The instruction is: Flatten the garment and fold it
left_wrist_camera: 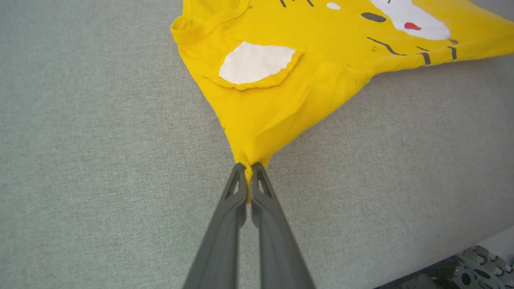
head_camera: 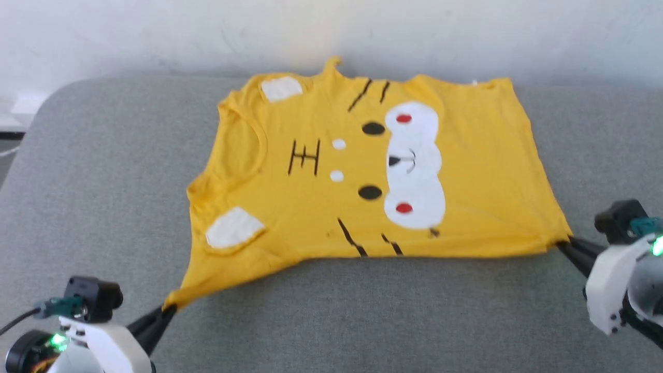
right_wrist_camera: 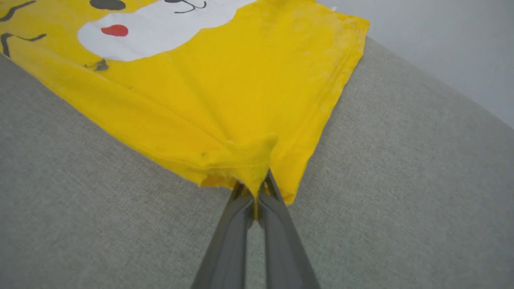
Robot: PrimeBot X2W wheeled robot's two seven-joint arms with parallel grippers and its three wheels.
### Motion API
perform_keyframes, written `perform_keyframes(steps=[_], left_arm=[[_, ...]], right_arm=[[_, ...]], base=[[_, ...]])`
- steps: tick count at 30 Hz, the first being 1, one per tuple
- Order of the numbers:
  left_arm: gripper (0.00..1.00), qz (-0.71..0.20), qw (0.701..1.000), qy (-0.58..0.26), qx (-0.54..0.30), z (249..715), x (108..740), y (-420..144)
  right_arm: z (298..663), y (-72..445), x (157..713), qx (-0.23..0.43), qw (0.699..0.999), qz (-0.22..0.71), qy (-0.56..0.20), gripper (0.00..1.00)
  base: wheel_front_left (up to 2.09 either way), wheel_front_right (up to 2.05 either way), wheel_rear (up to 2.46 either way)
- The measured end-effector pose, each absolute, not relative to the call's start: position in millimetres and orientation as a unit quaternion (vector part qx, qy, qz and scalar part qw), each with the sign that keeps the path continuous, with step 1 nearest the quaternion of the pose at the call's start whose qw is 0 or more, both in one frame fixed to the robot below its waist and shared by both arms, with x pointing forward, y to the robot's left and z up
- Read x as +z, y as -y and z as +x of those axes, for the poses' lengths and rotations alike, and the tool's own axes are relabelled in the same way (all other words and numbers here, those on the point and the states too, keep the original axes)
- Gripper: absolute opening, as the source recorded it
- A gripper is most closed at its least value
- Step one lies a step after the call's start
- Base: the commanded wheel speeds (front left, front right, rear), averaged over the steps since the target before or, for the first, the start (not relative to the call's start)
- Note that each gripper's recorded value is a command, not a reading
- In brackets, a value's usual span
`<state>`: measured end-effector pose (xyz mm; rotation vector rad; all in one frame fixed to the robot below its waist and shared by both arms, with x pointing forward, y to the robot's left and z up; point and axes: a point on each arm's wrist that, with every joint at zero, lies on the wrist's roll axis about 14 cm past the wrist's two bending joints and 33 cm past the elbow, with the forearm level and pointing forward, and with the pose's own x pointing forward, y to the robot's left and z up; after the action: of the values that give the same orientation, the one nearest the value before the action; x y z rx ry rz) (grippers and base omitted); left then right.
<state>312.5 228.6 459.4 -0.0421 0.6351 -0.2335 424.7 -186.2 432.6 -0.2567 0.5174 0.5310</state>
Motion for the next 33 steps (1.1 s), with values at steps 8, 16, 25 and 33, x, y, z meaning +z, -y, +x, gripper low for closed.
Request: perform_keyframes(steps=[8, 16, 25, 33], left_arm=[[0.0, -0.068, 0.91, -0.377, -0.161, 252.9, 455.2, -199.1], [0.0, -0.091, 0.881, -0.418, -0.2, 217.1, 446.8, -173.1], [0.0, -0.083, 0.94, -0.263, -0.2, 295.9, 498.5, -167.7], [0.0, -0.088, 0.974, -0.13, -0.166, 376.3, 545.9, -179.3]], right_arm=[[373.8, 211.0, 426.2, 0.232, 0.916, -0.092, -0.315, 0.0], [337.5, 219.3, 431.4, 0.215, 0.915, -0.052, -0.338, 0.0], [358.5, 200.3, 469.8, 0.209, 0.944, 0.002, -0.257, 0.0], [389.4, 200.1, 480.5, 0.186, 0.958, 0.005, -0.219, 0.0]], base=[[0.0, 0.0, 0.0], [0.0, 0.0, 0.0], [0.0, 0.0, 0.0], [0.0, 0.0, 0.0]])
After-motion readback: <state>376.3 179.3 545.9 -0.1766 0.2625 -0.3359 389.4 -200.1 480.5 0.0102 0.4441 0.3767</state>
